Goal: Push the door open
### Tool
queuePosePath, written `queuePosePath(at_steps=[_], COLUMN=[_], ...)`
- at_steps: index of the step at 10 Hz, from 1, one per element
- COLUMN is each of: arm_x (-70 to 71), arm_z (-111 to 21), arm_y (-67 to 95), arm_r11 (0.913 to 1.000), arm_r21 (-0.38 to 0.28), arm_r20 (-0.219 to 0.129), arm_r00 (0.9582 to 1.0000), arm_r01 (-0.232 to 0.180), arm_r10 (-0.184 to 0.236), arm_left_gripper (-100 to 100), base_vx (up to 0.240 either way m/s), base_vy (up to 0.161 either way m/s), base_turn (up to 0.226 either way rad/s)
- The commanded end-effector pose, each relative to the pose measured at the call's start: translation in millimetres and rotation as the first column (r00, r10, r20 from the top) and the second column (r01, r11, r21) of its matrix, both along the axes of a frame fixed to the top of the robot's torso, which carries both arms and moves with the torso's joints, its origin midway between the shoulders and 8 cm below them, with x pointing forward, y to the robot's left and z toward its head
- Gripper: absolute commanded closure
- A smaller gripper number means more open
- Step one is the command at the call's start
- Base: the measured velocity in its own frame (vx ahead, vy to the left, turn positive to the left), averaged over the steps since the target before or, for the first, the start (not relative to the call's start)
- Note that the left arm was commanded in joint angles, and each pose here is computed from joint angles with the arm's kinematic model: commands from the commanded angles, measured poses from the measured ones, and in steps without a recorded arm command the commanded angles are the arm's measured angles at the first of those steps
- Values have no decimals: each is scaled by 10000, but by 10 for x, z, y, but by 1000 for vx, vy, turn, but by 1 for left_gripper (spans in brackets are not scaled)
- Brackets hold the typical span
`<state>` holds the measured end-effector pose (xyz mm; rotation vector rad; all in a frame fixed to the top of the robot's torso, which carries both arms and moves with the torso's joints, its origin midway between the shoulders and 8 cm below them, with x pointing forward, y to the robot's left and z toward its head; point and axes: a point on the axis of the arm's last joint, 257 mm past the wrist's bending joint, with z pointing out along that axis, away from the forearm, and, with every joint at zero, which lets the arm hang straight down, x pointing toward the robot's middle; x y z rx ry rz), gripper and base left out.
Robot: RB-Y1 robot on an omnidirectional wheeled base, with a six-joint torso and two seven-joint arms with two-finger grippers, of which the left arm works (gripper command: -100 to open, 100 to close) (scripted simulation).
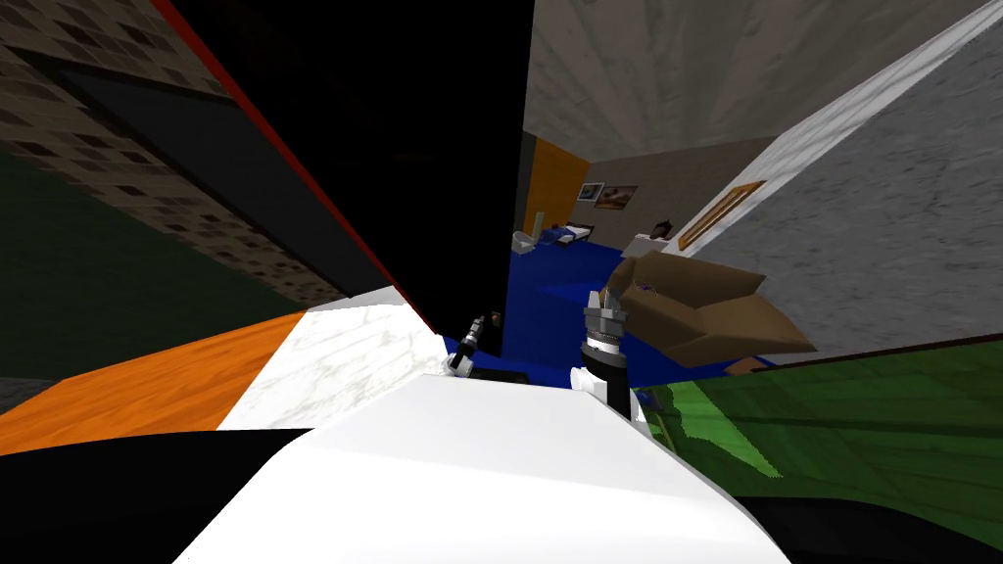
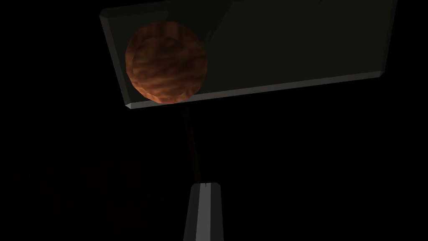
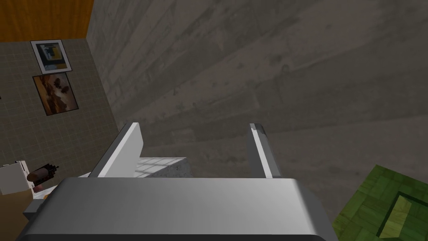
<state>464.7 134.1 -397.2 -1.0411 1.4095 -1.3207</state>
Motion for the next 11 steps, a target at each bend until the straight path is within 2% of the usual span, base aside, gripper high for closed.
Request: queuePosePath(at_steps=[1,3,5,8,9,11], arm_x=[-1,2,-4,-11,-8,-4], arm_z=[-21,-9,22,58,53,30], arm_y=[45,-26,-216,-397,-375,-258], arm_r11=[10000,10000,9992,9973,9977,9990], arm_r21=[94,-18,-361,-698,-650,-424], arm_r20=[-15,-30,-48,-59,-53,-47], arm_r00=[10000,10000,9999,9998,9998,9998], arm_r01=[16,76,153,210,202,167], arm_r10=[-16,-76,-154,-214,-206,-169], arm_left_gripper=[-100,-100,-100,-100,-100,-100], base_vx=[-166,-186,-240,-145,-44,95], base_vy=[123,114,16,-147,-72,106], base_turn=[28,24,17,10,7,-7])
